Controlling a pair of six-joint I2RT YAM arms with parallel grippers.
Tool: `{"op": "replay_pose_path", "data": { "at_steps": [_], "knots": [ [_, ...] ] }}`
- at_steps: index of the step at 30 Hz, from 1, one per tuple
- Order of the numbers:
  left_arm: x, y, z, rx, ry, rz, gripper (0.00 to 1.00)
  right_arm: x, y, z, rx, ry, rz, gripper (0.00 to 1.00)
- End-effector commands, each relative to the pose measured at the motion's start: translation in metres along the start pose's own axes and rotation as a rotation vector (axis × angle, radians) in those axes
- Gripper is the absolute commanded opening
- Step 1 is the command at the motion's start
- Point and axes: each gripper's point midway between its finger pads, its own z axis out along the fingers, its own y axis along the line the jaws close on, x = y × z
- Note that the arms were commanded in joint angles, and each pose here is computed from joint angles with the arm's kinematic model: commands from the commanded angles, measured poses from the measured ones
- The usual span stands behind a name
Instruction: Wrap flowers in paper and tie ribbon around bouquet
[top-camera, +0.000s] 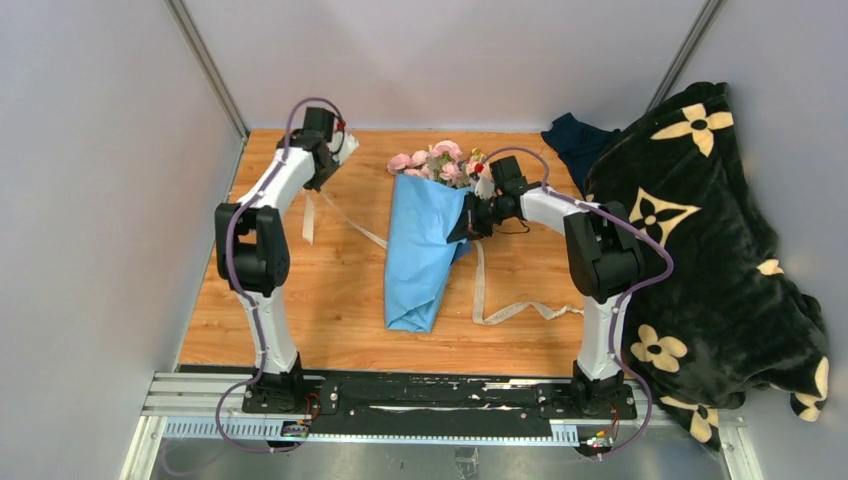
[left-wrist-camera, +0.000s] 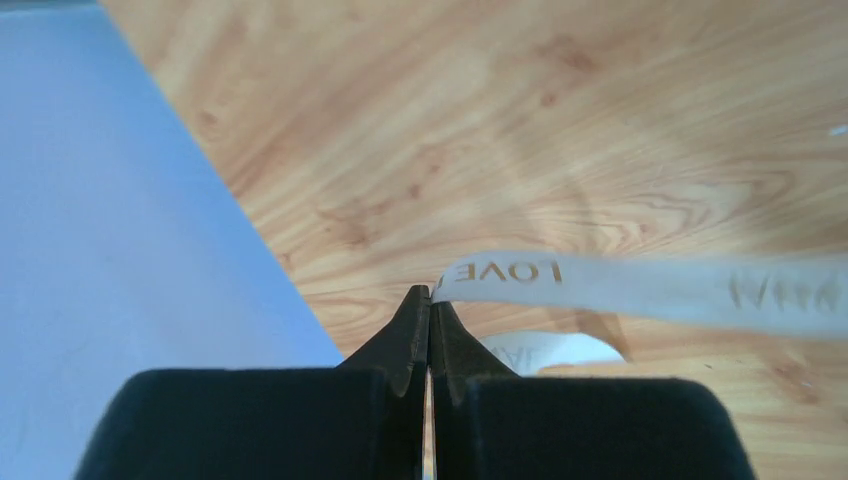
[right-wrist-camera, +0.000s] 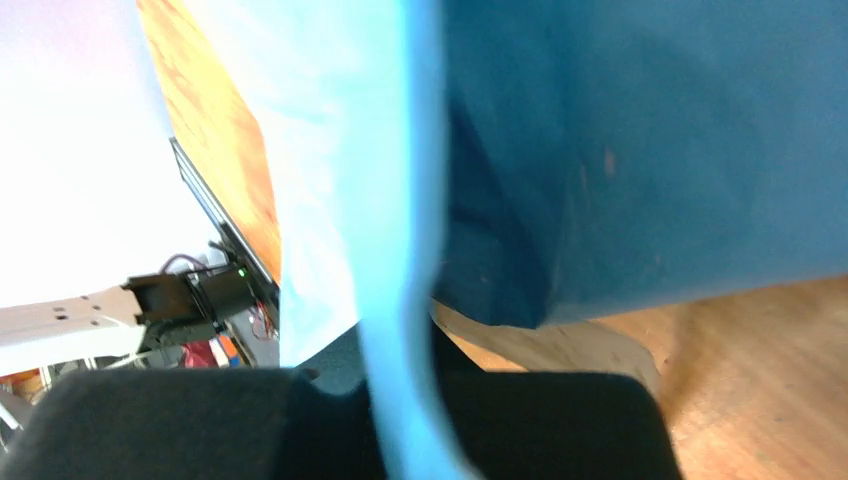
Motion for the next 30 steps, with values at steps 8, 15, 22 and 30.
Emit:
{"op": "replay_pose_path", "data": {
  "at_steps": [8, 15, 22, 30],
  "knots": [
    [-0.056, -0.021, -0.269, 0.229, -0.702, -0.134, 0.0, 0.068, -0.012, 0.031, 0.071, 0.141, -0.069, 0.0],
    [-0.067, -0.194, -0.25, 0.685, -0.626, 0.104, 0.0, 0.08, -0.021, 0.034, 0.135, 0.165, -0.095, 0.0],
    [-0.07, -0.3, -0.143, 0.79, -0.423, 0.19, 0.0, 0.07, -0.016, 0.024, 0.157, 0.135, -0.12, 0.19],
    [-0.042, -0.349, -0.081, 0.827, -0.195, 0.145, 0.0, 0.048, -0.002, -0.011, 0.258, 0.039, -0.178, 0.29]
  ]
}}
